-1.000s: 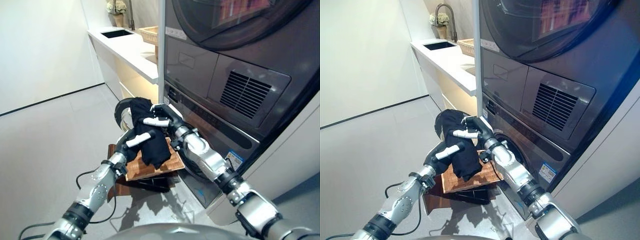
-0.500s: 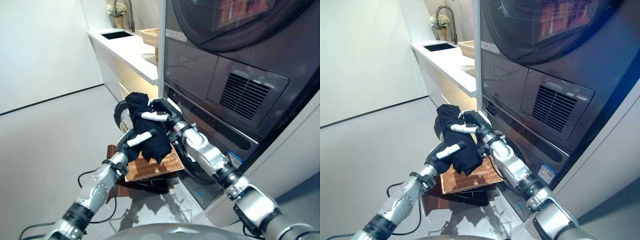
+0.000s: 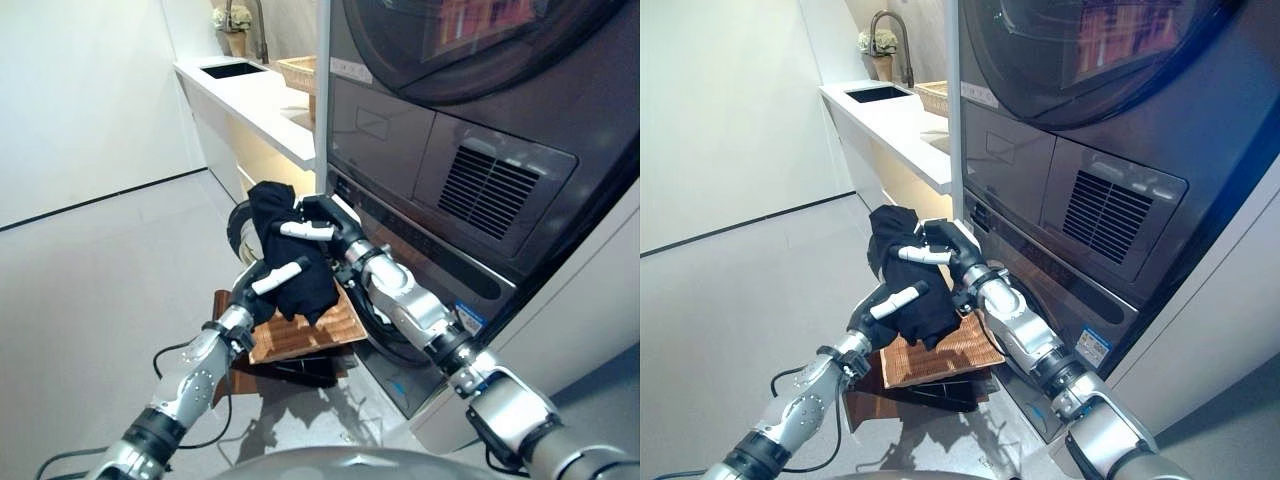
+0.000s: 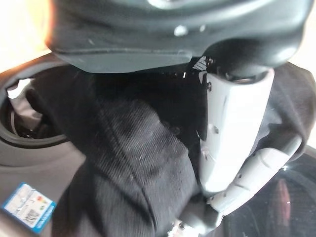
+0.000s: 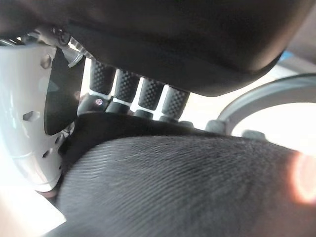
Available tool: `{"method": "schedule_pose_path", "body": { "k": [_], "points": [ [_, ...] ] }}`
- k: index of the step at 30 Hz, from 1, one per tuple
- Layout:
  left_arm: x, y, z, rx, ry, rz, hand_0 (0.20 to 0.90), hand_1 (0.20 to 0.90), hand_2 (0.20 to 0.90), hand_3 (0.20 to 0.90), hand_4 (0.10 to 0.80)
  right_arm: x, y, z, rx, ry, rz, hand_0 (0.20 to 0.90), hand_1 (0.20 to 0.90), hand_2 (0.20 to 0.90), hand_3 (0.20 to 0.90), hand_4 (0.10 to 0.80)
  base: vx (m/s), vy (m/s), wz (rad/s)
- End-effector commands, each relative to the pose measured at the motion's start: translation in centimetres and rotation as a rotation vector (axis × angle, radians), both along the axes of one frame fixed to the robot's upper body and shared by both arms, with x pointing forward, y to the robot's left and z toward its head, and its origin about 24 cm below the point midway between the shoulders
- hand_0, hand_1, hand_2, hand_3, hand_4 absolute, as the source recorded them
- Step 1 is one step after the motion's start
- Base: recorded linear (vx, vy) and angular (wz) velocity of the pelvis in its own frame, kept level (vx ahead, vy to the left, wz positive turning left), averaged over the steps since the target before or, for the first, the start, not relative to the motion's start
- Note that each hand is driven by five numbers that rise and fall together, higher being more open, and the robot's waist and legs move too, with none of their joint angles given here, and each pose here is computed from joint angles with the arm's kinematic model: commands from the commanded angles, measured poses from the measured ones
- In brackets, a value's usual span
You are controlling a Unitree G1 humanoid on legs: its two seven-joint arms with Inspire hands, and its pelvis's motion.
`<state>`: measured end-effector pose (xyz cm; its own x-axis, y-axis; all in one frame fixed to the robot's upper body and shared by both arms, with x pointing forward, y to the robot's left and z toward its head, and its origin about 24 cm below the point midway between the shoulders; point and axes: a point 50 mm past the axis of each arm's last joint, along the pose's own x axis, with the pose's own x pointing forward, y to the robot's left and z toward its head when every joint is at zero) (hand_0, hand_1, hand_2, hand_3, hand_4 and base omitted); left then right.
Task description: Pick up the clothes and place them into the washing machine
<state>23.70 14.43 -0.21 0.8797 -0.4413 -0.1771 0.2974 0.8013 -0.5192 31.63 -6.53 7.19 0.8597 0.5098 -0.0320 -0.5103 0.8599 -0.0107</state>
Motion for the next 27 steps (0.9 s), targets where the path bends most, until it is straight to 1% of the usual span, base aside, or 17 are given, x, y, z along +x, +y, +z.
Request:
{"method": "schedule_pose_path", "body": {
  "k": [1, 19, 20, 27],
  "points": [
    [0.9, -2.7, 4.4, -0.099, -0.236, -0.131, 0.200, 0.200, 0.200, 0.200, 0.300, 2.0, 4.5, 8.8, 0.192, -0.280, 0.105, 0.200, 0.200, 0.200, 0.200, 0.300, 0.000, 0.000, 0.00],
    [1.1, -2.4, 4.4, -0.092, -0.241, -0.086, 0.200, 0.200, 0.200, 0.200, 0.300, 2.0, 3.9, 8.6, 0.188, -0.278, 0.090, 0.200, 0.200, 0.200, 0.200, 0.300, 0.000, 0.000, 0.00],
    [1.1, -2.2, 4.4, -0.091, -0.244, -0.077, 0.200, 0.200, 0.200, 0.200, 0.300, 2.0, 3.8, 8.6, 0.187, -0.281, 0.084, 0.900, 0.900, 0.900, 0.900, 0.800, 0.000, 0.000, 0.00],
    [1.4, -1.5, 4.7, -0.077, -0.264, -0.030, 0.200, 0.200, 0.200, 0.200, 0.300, 2.3, 3.0, 8.0, 0.176, -0.262, 0.047, 0.900, 0.900, 0.900, 0.900, 0.800, 0.000, 0.000, 0.00]
  ]
}}
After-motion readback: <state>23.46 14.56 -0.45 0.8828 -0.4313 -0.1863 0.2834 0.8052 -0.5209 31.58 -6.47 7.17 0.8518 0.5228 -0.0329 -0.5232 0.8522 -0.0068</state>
